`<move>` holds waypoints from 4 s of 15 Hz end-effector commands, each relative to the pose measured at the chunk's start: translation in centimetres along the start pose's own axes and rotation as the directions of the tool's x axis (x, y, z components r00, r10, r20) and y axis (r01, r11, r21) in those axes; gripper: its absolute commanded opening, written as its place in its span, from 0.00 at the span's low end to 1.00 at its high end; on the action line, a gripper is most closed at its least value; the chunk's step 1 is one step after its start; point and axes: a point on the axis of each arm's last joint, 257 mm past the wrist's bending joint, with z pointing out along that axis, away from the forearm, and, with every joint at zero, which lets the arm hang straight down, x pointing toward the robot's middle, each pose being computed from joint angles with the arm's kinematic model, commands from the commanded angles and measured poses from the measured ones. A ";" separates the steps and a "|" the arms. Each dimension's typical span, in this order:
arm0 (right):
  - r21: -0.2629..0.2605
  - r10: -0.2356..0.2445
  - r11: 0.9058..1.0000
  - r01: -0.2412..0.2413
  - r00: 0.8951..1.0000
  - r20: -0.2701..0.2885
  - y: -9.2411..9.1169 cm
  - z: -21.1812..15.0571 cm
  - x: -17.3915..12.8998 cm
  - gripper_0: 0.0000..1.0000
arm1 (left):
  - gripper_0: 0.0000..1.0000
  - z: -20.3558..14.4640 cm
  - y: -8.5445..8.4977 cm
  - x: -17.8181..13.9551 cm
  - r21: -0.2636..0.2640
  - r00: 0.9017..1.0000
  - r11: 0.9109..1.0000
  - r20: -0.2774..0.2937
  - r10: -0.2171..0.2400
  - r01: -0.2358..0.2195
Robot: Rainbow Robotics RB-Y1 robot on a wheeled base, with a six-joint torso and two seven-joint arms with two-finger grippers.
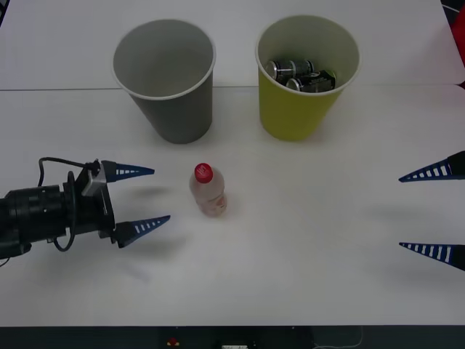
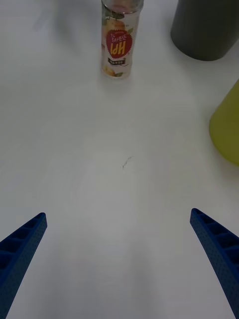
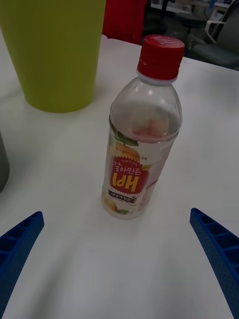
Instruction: Put the can into the green bin and the plastic bottle into the gray bin
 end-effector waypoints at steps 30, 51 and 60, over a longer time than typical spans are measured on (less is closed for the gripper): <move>0.000 0.000 1.000 0.000 1.000 0.000 0.0 0.0 0.0 1.00 | 0.00 9.7 -0.6 -1.6 0.077 0.998 0.996 0.053 0.034 -0.038; 0.000 0.000 1.000 0.000 1.000 0.000 0.0 0.0 0.0 1.00 | 0.00 -6.4 2.8 -15.3 -0.186 0.924 0.932 -0.170 -0.342 0.311; 0.000 0.000 1.000 0.000 1.000 0.000 0.0 0.0 0.0 1.00 | 0.00 -8.0 9.4 -21.8 -0.301 0.936 0.931 -0.215 -0.278 0.208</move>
